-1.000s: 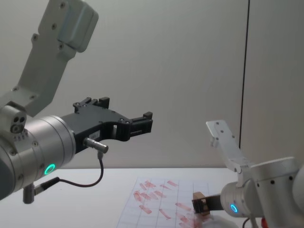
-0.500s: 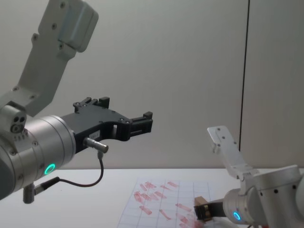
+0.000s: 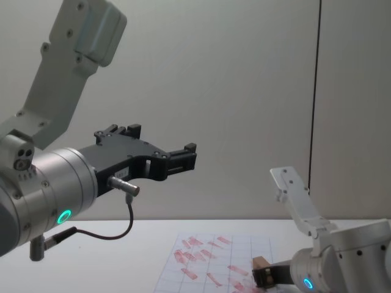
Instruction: Use the one hand to pick up the stamp and affix it onto the A4 paper.
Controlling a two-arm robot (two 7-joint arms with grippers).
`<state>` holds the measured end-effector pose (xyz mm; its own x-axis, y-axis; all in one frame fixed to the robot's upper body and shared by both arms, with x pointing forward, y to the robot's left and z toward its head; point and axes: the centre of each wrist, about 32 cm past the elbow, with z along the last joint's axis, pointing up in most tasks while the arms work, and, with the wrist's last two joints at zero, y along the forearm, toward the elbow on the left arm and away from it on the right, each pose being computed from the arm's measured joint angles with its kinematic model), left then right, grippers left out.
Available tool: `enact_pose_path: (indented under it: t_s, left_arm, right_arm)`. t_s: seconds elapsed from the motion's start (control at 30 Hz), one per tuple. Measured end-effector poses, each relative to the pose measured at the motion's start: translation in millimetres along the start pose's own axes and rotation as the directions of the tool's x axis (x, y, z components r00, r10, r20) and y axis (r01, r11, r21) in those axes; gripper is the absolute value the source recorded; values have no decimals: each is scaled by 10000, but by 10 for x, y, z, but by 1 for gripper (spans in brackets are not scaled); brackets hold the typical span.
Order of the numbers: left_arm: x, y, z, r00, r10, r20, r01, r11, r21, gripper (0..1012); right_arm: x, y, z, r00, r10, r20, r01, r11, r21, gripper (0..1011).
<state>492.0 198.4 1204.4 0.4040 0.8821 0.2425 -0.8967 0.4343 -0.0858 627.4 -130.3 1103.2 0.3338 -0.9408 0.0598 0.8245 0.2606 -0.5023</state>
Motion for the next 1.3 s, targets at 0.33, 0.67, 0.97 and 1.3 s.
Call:
enact_pose_path:
  t_s: [0.33,0.67,0.97,1.3]
  left_arm:
    - [0,0,0,10000,0,0,0,10000,-1,993]
    - [0,0,0,10000,0,0,0,10000,-1,993]
    - [0,0,0,10000,0,-1,0,10000,-1,993]
    - [0,0,0,10000,0,0,0,10000,-1,993]
  right_arm:
    - [28,-3,-5,9996,-38,-282,38,10000,-14,221]
    - [73,0,102,9968,-115,-788,104,9998,-151,221]
    - [94,2,192,9933,-153,-1145,118,9994,-313,221]
    - [110,3,269,9917,-122,-1284,99,9998,-184,221]
